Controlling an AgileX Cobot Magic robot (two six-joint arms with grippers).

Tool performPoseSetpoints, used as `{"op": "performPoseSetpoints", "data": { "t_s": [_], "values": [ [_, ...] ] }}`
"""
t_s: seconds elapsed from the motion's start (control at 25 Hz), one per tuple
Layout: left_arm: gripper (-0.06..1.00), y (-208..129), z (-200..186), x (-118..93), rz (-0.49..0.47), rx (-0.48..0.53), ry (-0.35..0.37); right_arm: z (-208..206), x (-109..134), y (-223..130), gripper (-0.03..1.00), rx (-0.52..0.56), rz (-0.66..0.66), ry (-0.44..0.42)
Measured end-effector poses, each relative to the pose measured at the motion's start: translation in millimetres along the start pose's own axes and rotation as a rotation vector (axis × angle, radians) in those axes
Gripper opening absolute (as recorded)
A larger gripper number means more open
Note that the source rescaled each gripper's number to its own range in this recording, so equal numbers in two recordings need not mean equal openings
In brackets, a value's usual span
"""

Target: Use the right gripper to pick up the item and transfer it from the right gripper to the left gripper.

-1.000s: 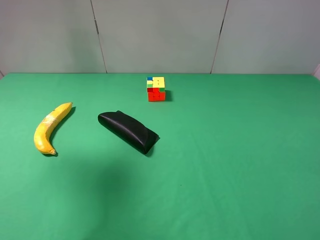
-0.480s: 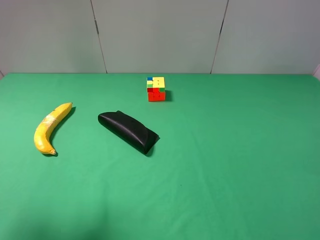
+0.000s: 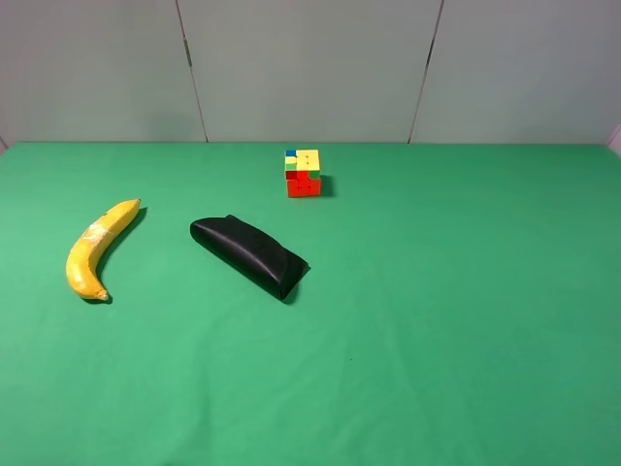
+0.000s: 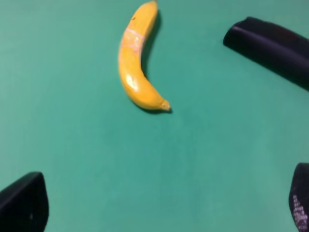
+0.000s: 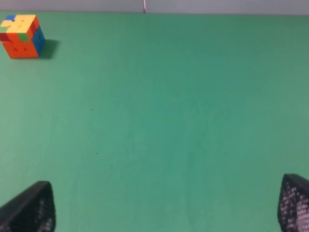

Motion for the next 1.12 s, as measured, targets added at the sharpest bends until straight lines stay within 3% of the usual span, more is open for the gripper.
{"op": "performPoseSetpoints", "data": {
  "t_s": [0.12, 0.32, 0.6, 1.12],
  "values": [
    [1.0, -8, -11, 2, 0.017, -0.072, 0.042, 0, 0, 0, 1.0, 0.0, 0.0, 0.0],
    [1.0, -14, -13, 12, 0.02, -0.056, 0.116, 0, 0, 0, 1.0, 0.0, 0.0, 0.0],
    [1.0, -13, -11, 5, -0.018, -0.065, 0.072, 0, 0, 0, 1.0, 0.0, 0.0, 0.0],
    [1.0, -12, -9, 5, -0.02, -0.076, 0.069, 0, 0, 0, 1.0, 0.0, 0.0, 0.0]
  ]
}}
Point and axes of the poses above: a point on each arm's last joint axis where the gripper is mounted, z pointing out along that axis toward the gripper, x along the wrist's bending axis when the last joint is at zero, y = z × x, the point moved 6 cm from there along z, pointing out along that axis toward the gripper, and after that the axes turned 11 degrees about z, right-handed, at the moved point
